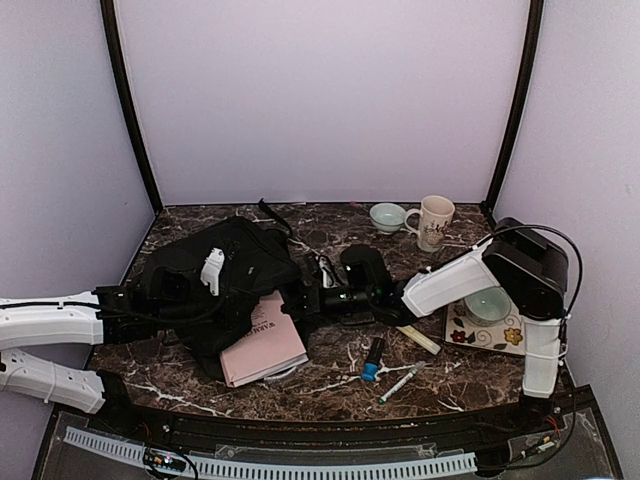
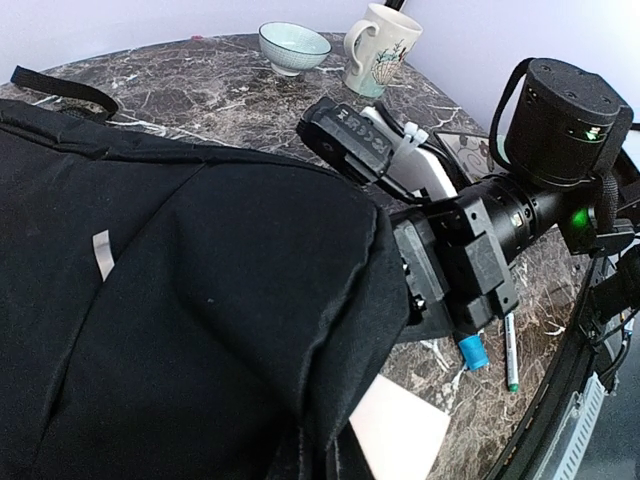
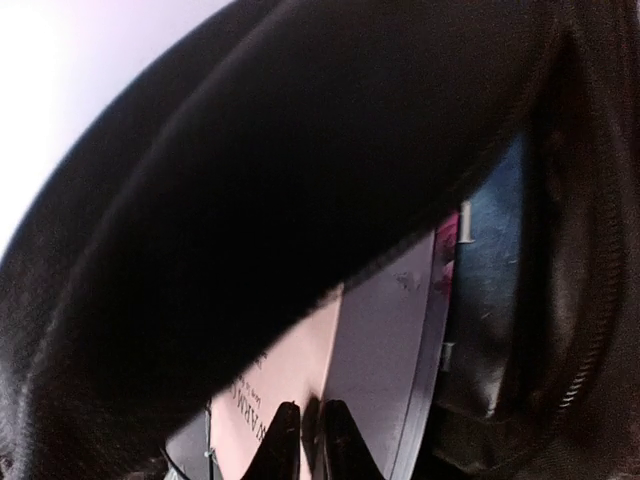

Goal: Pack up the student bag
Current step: Place the book in the largest pocket of the bag.

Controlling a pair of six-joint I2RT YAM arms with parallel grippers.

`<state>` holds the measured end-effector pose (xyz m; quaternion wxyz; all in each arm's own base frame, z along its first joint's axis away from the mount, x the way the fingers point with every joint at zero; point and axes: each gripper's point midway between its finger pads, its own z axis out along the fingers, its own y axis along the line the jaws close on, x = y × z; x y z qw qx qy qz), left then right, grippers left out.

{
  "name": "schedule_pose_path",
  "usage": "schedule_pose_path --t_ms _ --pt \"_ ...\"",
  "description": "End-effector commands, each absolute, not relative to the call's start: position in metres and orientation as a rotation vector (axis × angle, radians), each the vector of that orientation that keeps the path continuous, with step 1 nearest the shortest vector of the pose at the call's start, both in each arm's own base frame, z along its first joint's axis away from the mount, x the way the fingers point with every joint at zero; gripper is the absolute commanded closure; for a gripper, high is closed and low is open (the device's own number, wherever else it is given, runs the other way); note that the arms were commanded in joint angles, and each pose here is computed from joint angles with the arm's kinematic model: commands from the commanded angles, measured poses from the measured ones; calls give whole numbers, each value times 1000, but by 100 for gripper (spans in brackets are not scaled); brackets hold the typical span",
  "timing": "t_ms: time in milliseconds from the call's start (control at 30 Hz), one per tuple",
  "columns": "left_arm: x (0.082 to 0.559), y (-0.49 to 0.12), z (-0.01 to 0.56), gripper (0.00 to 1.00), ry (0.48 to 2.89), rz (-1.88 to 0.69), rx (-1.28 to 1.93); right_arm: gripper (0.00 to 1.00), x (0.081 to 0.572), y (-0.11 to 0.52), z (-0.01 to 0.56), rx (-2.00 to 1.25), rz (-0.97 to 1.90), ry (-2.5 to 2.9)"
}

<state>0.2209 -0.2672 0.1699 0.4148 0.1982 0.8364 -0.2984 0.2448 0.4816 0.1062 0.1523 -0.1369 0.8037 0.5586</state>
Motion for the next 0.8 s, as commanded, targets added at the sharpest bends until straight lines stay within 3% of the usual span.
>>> schedule_pose_path --t_ms 0,67,267,533,767 --pt "215 -278 196 100 1996 -834 526 77 268 471 109 -388 1518 2267" --pt "217 -276 194 100 2001 -812 518 59 269 465 113 -409 1481 2258" --pt "223 -271 190 100 2007 -763 490 28 264 439 124 -467 1283 2269" --pt "227 -270 190 100 2005 -739 480 23 241 401 138 -534 824 2287" --pt "227 -269 192 100 2000 -738 475 31 181 401 125 -686 709 2262"
